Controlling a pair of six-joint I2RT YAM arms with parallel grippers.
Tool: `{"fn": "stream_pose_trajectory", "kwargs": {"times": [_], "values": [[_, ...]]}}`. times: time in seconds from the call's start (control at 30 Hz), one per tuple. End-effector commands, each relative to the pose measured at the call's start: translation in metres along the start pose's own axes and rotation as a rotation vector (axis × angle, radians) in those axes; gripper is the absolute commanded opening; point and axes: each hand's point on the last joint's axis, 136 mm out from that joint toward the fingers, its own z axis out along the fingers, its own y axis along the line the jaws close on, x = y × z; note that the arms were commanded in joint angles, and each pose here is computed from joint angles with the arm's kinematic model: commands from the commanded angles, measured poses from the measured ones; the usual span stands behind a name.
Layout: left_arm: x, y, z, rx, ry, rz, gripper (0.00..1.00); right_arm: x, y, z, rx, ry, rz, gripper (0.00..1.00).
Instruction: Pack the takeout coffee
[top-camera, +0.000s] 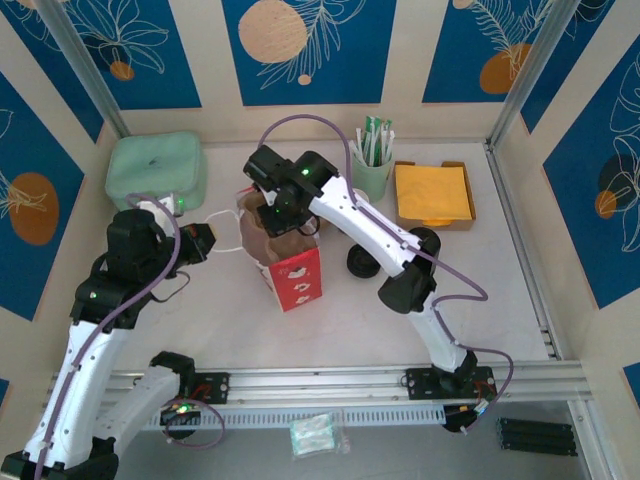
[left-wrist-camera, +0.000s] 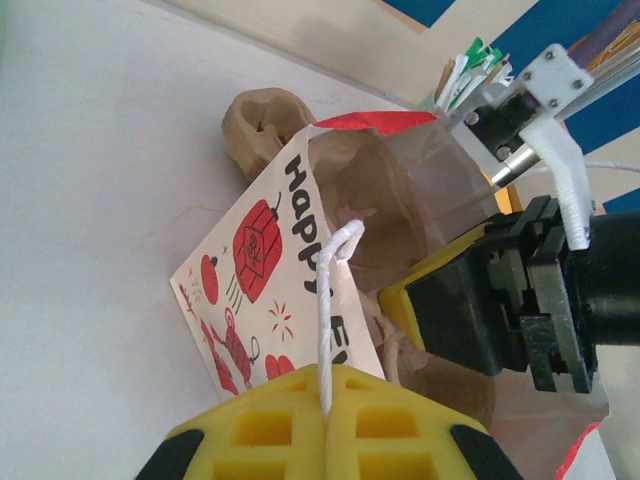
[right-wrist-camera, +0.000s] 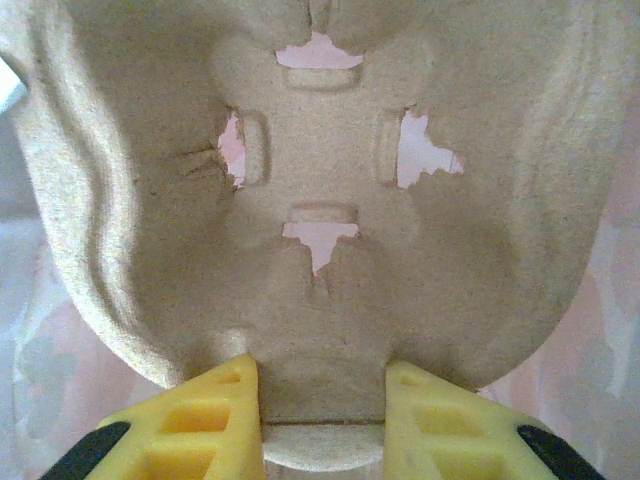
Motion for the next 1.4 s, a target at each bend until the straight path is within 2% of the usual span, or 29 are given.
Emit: {"fn": "stream_pose_trajectory", "kwargs": {"times": [0.0,0.43,0.63,0.93,1.13,1.37], "values": [[0.0,0.004,-0.003,-0.013,-0.012,-0.009,0.0,0.002,0.014,-0.019,-0.061,-0.025,-0.037,0.27],[-0.001,-0.001,0.0,0.011,-0.006,-0.009,0.0,-0.003,0.035,-0.028,-0.074,-0.082,-0.118,0.27],[0.0,0.0,0.0,0.011,-0.004,-0.012,0.0,-0.002,0.036,-0.028,-0.036,-0.094,-0.177,0.27],[0.0,-0.001,0.003,0.018,0.0,-0.016,0.0,0.006,0.043,-0.027,-0.068,-0.048,-0.172,0.28],[0.0,-0.001,0.004,0.014,0.007,-0.015,0.0,0.011,0.044,-0.022,-0.033,-0.036,-0.22,0.28],[0.0,0.0,0.003,0.007,0.003,-0.016,0.0,0.015,0.045,-0.022,-0.041,-0.018,-0.198,0.28]]}}
